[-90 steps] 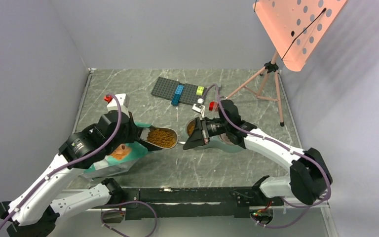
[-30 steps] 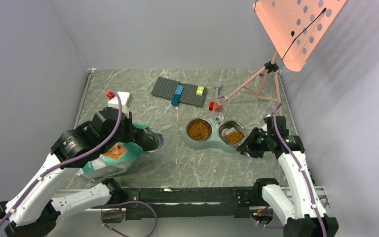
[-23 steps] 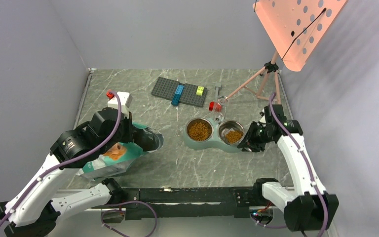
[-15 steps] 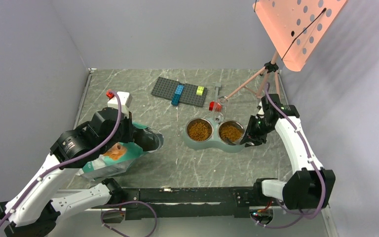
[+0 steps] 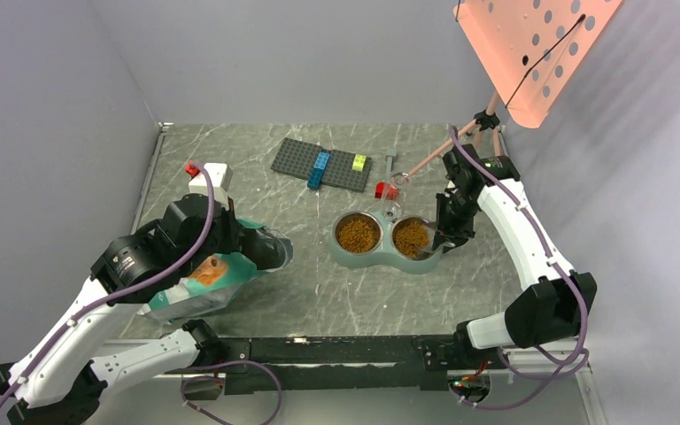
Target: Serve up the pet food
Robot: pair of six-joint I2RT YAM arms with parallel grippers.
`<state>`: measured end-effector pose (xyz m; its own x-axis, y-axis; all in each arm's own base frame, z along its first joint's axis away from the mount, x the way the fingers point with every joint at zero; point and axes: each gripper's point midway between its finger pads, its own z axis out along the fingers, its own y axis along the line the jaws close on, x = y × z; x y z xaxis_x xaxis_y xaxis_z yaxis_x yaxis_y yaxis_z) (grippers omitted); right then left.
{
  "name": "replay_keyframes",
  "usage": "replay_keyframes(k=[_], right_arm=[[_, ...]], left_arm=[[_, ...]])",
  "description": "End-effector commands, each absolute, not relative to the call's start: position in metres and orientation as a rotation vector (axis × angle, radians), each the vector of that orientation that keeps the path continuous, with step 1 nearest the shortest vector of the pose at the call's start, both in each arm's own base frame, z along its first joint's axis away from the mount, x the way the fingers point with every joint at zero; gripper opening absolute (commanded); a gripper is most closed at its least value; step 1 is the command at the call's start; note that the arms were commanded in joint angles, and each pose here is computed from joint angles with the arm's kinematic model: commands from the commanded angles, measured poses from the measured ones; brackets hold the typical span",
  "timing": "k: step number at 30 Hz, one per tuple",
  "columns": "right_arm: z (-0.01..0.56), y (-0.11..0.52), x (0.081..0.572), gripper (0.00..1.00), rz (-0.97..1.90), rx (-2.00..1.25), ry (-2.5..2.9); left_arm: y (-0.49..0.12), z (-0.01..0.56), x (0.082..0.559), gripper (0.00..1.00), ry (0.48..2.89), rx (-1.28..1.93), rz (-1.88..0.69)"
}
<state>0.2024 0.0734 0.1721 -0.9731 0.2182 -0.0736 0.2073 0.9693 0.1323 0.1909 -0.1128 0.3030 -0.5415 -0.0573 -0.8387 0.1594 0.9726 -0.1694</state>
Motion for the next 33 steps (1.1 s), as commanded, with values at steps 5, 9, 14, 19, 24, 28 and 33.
replay_keyframes(k=[5,9,14,19,24,28,33], right_arm=[[0.186,0.074,0.179,0.0,0.102,0.285,3.053],[0.187,0.071,0.174,0.0,0.07,0.283,3.034],[0.192,0.071,0.173,0.0,0.066,0.308,2.993],[0.188,0.059,0.168,0.0,-0.014,0.317,2.977],[0.19,0.058,0.167,0.0,-0.012,0.327,2.964],[0.203,0.056,0.174,0.0,0.0,0.319,2.895],[0.223,0.061,0.179,0.0,0.088,0.265,2.797]], left_arm=[[-0.134,0.37,0.213,0.0,1.88,-0.037,-0.469],[-0.137,0.373,0.213,0.0,1.88,-0.021,-0.472],[-0.141,0.373,0.213,0.0,1.891,-0.002,-0.483],[-0.143,0.372,0.213,0.0,1.9,0.002,-0.491],[-0.146,0.369,0.214,0.0,1.91,-0.003,-0.496],[-0.149,0.367,0.214,0.0,1.918,-0.017,-0.512],[-0.15,0.364,0.214,0.0,1.924,-0.047,-0.528]])
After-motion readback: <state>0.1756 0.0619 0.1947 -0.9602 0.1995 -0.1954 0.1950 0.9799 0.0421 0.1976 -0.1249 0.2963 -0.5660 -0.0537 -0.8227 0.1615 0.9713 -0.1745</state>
